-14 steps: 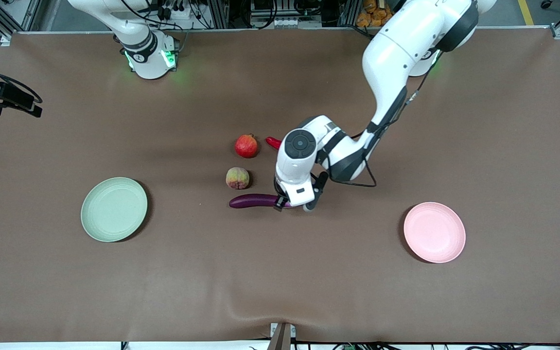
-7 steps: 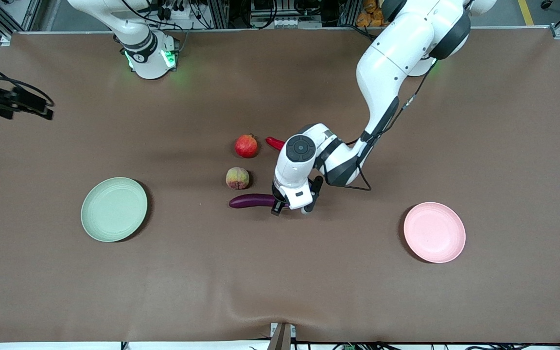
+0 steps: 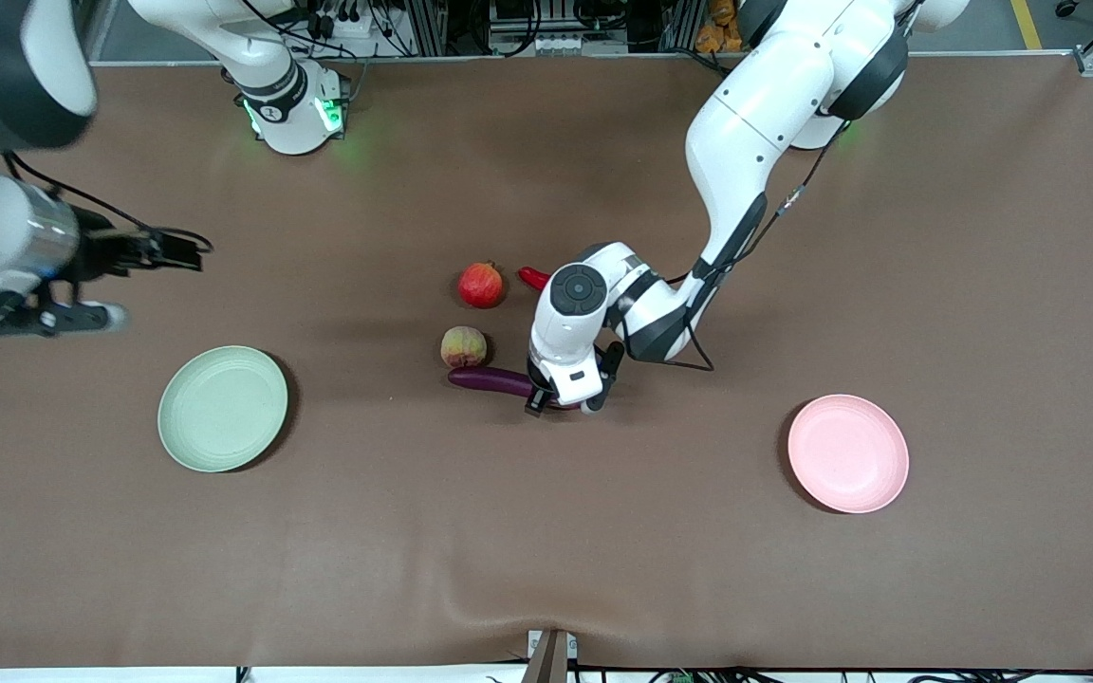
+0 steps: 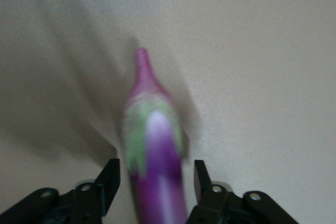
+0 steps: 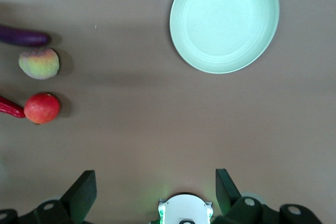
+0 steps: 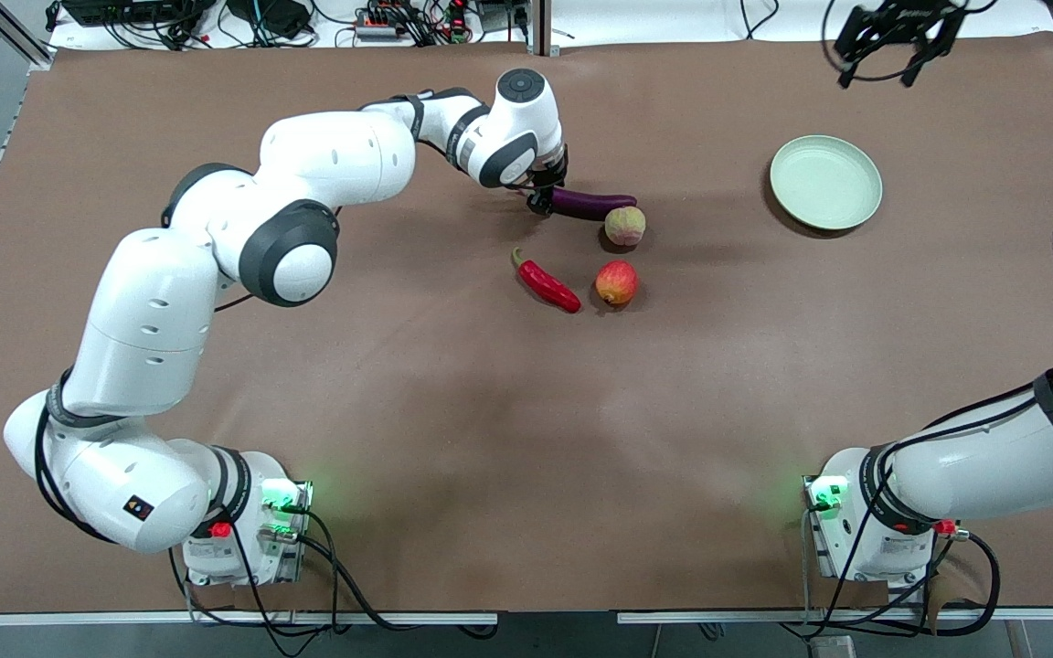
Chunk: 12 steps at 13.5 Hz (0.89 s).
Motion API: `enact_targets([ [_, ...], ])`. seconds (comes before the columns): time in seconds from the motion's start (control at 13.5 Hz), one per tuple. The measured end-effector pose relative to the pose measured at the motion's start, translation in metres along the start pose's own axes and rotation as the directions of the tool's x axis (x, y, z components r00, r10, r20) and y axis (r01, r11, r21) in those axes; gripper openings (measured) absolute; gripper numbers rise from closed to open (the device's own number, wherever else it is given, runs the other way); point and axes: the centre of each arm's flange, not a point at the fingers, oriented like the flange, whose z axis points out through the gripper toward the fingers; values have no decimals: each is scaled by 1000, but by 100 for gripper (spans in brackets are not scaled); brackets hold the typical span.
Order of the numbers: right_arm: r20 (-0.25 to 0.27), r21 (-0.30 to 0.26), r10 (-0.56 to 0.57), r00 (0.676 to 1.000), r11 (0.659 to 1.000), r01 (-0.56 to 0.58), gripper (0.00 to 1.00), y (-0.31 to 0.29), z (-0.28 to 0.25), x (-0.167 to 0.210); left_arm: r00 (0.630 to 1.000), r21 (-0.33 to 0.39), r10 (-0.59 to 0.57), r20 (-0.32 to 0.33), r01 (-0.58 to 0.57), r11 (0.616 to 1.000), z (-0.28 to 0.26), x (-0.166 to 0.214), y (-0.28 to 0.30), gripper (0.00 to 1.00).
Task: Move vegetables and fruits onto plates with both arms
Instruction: 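Lift the eggplant with the left gripper while the right gripper reaches the apple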
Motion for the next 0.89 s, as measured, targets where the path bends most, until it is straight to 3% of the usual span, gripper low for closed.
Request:
enact_targets([
  [0.07, 29, -9, -15, 999, 1000, 15, 100, -11, 14, 9, 1000, 1, 0, -1, 0, 1000, 1, 0, 0, 62],
  [0.3, 108, 8, -61, 992, 998, 60, 100, -51, 55, 30, 999, -8, 29, -23, -29, 1000, 2, 2, 0, 37],
  [0.37, 117, 18, -53, 992, 999, 52, 100, -69, 64, 34, 999, -13, 39, -30, -39, 999, 1, 2, 1, 36],
  [0.52, 99, 9, 5, 995, 1000, -6, 100, -103, 76, 40, 998, -40, 41, -41, -43, 998, -9, 8, 10, 36],
  [0.67, 81, 10, 50, 995, 999, -51, 100, -131, 86, 44, 998, -89, 27, -65, -32, 996, -43, 36, 35, 36],
  [0.89, 42, 18, 135, 990, 991, -136, 100, -172, 117, 52, 987, -67, 82, -135, -91, 994, -111, 132, 67, 35],
])
